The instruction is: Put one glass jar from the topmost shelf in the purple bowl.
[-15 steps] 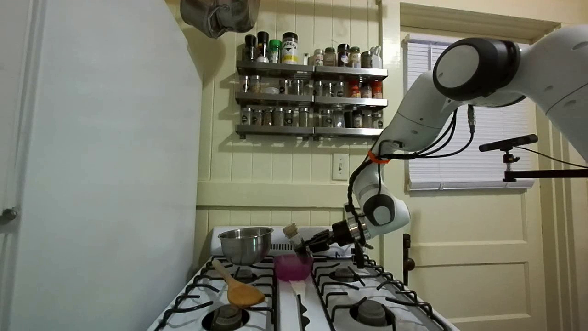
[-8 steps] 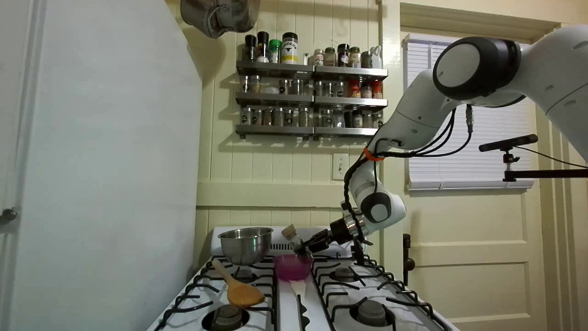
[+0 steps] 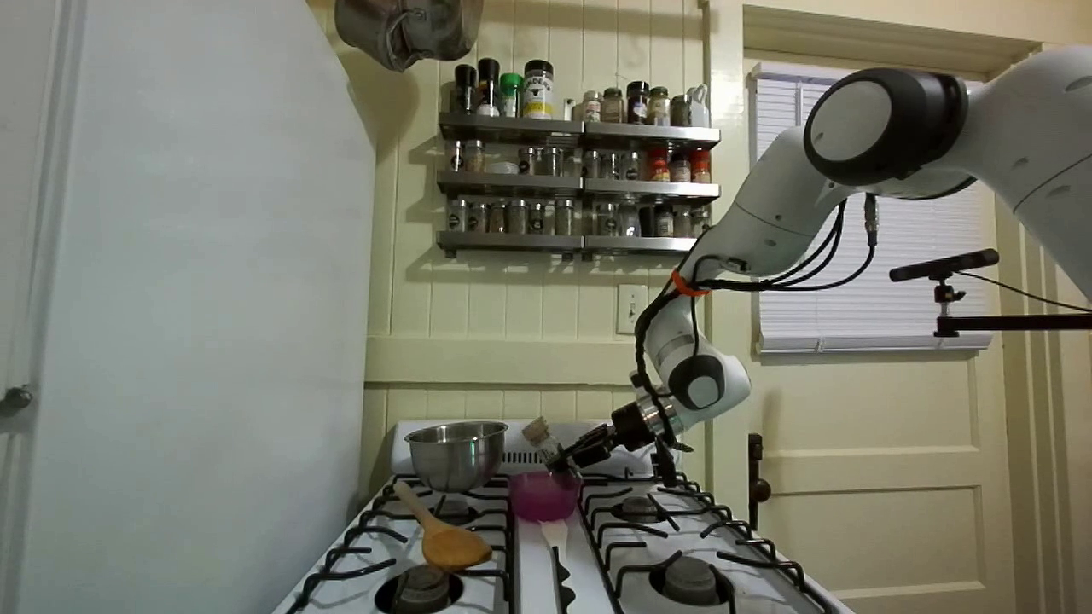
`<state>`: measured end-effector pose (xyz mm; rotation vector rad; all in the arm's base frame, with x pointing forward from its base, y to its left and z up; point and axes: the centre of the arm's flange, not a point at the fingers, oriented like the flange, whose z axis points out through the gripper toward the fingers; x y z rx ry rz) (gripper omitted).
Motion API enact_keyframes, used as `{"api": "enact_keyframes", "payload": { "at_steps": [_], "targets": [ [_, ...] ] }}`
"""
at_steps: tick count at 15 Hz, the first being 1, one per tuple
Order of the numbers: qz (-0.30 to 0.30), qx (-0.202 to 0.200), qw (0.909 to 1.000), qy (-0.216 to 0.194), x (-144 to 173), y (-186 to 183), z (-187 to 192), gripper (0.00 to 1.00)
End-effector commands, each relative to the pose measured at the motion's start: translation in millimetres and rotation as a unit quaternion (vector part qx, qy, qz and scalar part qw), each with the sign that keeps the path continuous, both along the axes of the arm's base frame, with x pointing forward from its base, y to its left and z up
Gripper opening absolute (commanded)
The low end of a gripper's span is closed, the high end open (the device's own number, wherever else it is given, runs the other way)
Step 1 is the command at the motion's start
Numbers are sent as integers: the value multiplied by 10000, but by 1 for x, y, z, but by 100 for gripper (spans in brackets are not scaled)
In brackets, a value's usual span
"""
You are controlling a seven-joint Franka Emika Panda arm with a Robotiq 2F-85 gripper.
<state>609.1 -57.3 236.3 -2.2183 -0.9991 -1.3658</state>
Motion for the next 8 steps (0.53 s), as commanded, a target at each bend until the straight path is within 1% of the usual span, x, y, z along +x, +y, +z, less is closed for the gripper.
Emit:
{"api": "enact_keyframes", "payload": {
  "at_steps": [1, 3, 5, 8],
  "targets": [
    [-93, -146, 9998, 65, 8, -4, 8, 25],
    [-144, -232, 9996, 70, 12, -7, 14, 25],
    [-190, -373, 9989, 207, 16, -9, 18, 25],
    [-157, -549, 9980, 288, 23, -12, 26, 25]
  ]
}}
